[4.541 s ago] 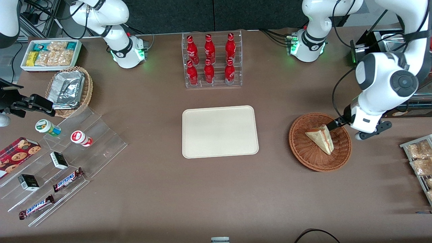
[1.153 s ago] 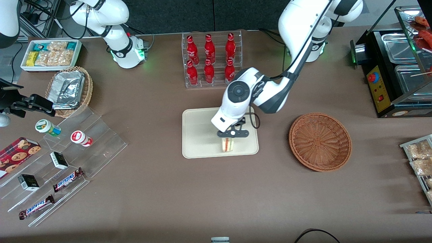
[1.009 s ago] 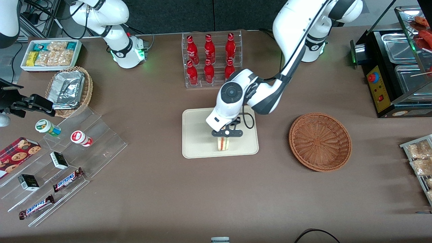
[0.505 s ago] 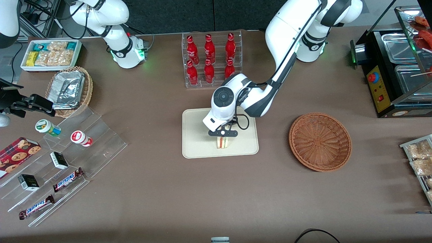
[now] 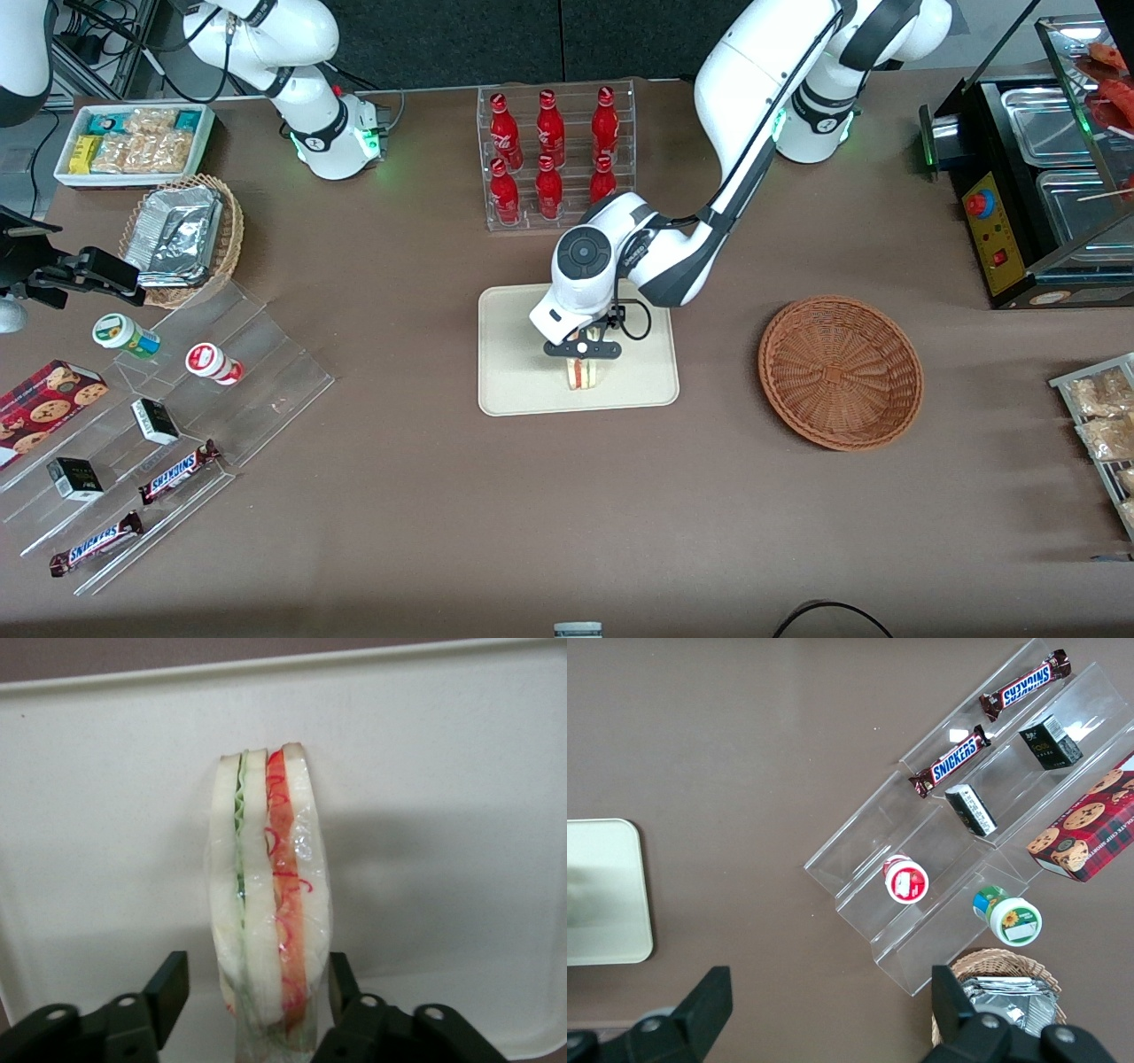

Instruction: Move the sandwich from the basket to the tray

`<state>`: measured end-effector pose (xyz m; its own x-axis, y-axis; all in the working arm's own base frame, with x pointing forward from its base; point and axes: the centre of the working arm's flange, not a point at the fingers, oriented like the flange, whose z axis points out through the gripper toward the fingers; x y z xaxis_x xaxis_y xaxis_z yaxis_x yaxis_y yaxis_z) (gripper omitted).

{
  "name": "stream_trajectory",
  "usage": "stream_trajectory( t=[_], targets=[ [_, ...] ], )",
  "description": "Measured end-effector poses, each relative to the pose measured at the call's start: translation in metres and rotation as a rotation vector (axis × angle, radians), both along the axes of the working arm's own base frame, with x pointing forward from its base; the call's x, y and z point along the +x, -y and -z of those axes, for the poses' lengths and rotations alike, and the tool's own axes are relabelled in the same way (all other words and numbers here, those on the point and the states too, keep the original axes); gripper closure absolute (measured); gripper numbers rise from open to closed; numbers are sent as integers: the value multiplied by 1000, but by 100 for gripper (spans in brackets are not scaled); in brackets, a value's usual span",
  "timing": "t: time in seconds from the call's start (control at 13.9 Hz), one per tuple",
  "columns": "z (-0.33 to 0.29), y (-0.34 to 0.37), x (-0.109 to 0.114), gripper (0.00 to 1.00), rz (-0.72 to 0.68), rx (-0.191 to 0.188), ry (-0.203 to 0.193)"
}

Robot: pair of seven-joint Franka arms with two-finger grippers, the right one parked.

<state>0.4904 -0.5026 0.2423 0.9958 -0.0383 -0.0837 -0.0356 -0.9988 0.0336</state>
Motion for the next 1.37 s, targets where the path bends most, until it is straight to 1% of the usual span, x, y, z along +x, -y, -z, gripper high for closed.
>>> stream_trajectory(
  t=[0.07,0.14,0.22,0.36,0.5,0.65,0.72,0.86,0.94,1.01,1.08,1.23,1.37],
  targets=[
    [-5,1,4,12,-4,-8,10],
    [-12,1,11,1,-10,-17,23],
    [-20,-1,19,0,-20,-26,38],
    [-32,-8,35,0,-40,-38,58],
    [-40,-15,45,0,-13,-39,60],
    [-51,-24,53,0,44,-21,43],
    [-59,-36,64,0,69,-14,37],
    [-80,-82,96,0,107,-6,24],
    [-91,-103,106,0,95,5,8],
    [-100,-120,110,0,75,24,-15],
    [-109,-132,112,0,57,42,-29],
    [-122,-160,124,0,20,60,-26],
    [-130,-192,138,0,-9,63,-21]
  ],
)
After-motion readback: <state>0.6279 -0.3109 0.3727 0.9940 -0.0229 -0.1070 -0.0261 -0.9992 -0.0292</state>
